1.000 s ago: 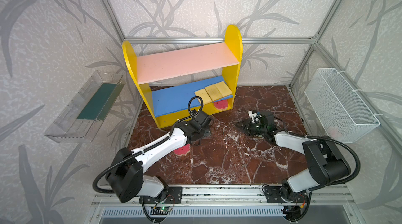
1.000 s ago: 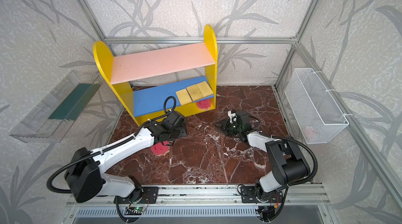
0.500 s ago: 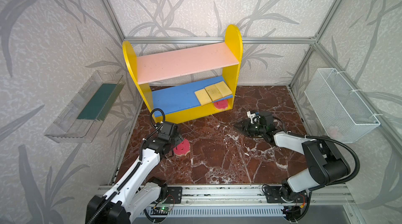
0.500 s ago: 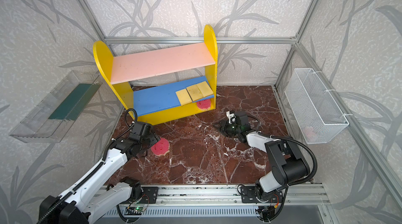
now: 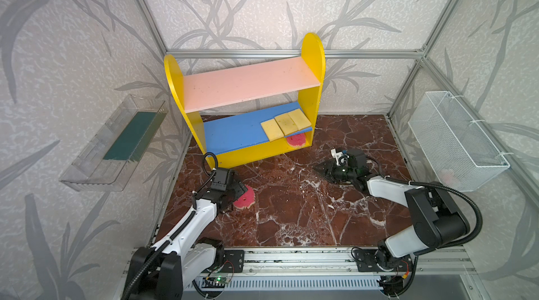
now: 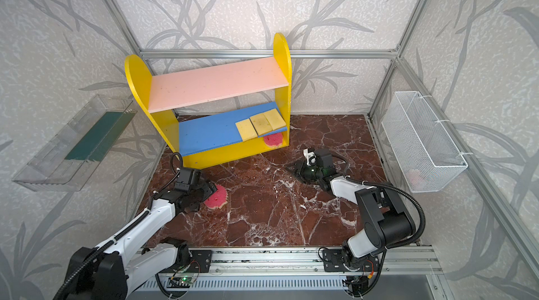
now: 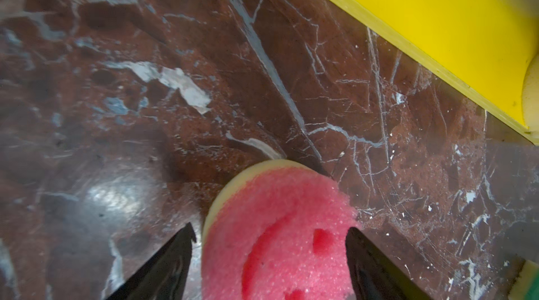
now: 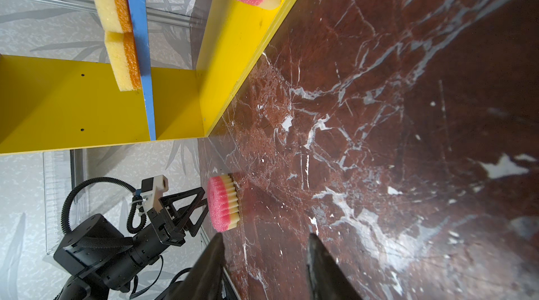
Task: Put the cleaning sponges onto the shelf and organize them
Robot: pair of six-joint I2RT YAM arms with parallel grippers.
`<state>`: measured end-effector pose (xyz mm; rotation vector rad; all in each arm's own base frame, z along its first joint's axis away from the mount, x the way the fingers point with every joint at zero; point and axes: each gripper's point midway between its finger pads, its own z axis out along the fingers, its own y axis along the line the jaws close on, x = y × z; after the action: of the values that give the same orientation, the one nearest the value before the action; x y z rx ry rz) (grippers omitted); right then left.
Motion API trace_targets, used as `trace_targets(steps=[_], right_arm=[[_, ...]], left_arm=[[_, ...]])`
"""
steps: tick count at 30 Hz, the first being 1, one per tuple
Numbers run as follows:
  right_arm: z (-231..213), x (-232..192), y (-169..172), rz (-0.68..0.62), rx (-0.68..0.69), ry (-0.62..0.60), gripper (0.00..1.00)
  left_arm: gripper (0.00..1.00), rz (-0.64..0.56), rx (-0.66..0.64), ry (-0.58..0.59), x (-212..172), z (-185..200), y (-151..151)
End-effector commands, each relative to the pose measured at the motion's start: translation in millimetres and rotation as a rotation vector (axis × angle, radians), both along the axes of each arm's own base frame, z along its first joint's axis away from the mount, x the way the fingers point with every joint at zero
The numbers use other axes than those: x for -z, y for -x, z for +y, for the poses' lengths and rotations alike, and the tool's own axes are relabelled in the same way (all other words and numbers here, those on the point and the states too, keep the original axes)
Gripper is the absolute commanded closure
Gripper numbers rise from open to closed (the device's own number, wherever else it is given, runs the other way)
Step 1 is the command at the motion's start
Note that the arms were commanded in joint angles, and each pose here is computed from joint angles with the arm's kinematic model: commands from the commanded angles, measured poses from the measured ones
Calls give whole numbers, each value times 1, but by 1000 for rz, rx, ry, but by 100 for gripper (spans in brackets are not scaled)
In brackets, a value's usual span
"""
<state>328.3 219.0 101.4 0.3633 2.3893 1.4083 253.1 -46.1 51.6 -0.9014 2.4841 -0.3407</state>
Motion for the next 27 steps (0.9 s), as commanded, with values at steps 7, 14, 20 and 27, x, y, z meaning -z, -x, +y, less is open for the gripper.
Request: trace_targets(steps=[7, 14, 20, 27], right_arm=[[4, 1, 3, -4, -30, -6, 54], [4, 3, 2, -5, -44, 11, 54], [11, 8, 5, -15, -84, 106, 56], [72, 1, 26, -46, -278, 138, 56]], left_arm=[[16, -73, 166, 27, -5, -73, -20], [16, -106, 214, 45, -20, -101, -36], [14, -159, 219, -3, -49, -87, -30], [6, -214, 190, -34, -65, -57, -9]])
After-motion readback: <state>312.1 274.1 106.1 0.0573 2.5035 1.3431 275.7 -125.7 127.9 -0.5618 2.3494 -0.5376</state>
